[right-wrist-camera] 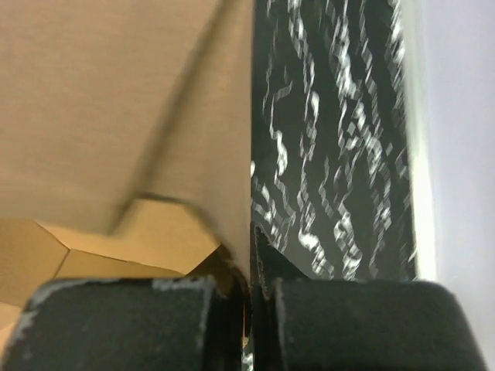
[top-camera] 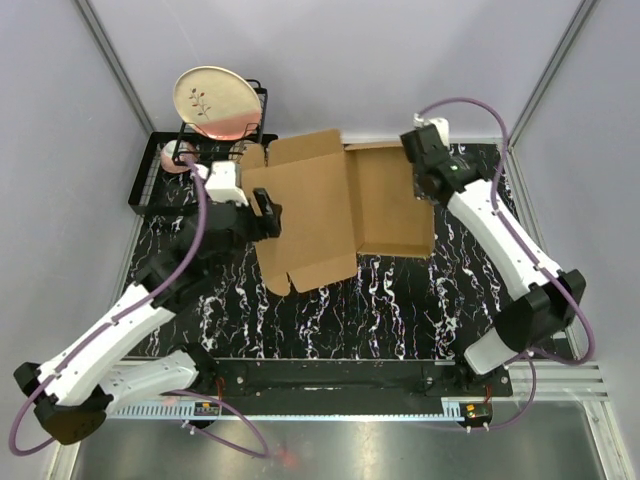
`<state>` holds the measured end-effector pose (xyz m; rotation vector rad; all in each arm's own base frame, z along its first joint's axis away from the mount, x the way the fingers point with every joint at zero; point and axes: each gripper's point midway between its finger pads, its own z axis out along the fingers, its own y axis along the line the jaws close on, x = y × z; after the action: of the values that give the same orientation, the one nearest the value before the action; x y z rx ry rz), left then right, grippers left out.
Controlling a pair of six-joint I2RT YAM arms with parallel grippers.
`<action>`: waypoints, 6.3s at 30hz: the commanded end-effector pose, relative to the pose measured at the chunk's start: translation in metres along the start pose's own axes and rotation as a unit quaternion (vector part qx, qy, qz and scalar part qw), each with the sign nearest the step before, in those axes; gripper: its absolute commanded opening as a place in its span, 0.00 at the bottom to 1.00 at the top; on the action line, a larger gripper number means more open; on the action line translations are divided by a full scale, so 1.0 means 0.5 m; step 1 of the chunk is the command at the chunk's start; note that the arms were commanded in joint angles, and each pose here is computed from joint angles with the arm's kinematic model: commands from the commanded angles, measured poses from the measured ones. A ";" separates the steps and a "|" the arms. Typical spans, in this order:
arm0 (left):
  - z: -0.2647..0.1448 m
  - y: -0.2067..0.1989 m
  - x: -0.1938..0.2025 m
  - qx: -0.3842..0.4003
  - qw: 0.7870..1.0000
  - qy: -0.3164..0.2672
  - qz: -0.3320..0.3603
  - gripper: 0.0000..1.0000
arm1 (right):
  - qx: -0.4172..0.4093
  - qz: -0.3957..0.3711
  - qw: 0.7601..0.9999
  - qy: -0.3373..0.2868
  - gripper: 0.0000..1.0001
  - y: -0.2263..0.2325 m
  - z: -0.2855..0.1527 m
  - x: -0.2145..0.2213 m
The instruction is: Fold the paper box
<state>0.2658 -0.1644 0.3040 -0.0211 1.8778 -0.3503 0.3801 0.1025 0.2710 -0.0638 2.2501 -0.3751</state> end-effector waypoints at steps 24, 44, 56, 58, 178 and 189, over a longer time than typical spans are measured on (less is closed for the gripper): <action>-0.076 -0.095 -0.130 0.165 0.973 -0.135 -0.093 0.76 | -0.107 0.349 0.922 0.132 0.66 0.007 -0.010 0.291; -0.088 -0.070 0.196 0.063 0.992 0.023 -0.107 0.76 | -0.121 0.134 0.982 0.049 0.69 0.070 0.229 0.220; -0.088 -0.052 0.245 0.058 0.992 0.045 -0.106 0.76 | -0.159 0.130 0.974 0.100 0.55 0.128 0.238 0.349; -0.086 -0.049 0.264 0.055 0.992 0.056 -0.102 0.76 | -0.154 0.133 0.973 0.107 0.47 0.132 0.230 0.367; 0.182 -0.009 -0.061 0.115 0.987 -0.055 -0.100 0.78 | -0.239 0.307 0.893 -0.224 0.74 -0.112 0.161 -0.014; 0.184 -0.030 -0.040 0.159 0.982 -0.042 -0.098 0.78 | -0.380 0.300 0.852 -0.198 0.69 -0.040 0.211 -0.019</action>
<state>0.3582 -0.1904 0.2794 -0.0442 1.8057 -0.7070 0.4537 0.0403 0.1911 0.2630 1.8402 0.6727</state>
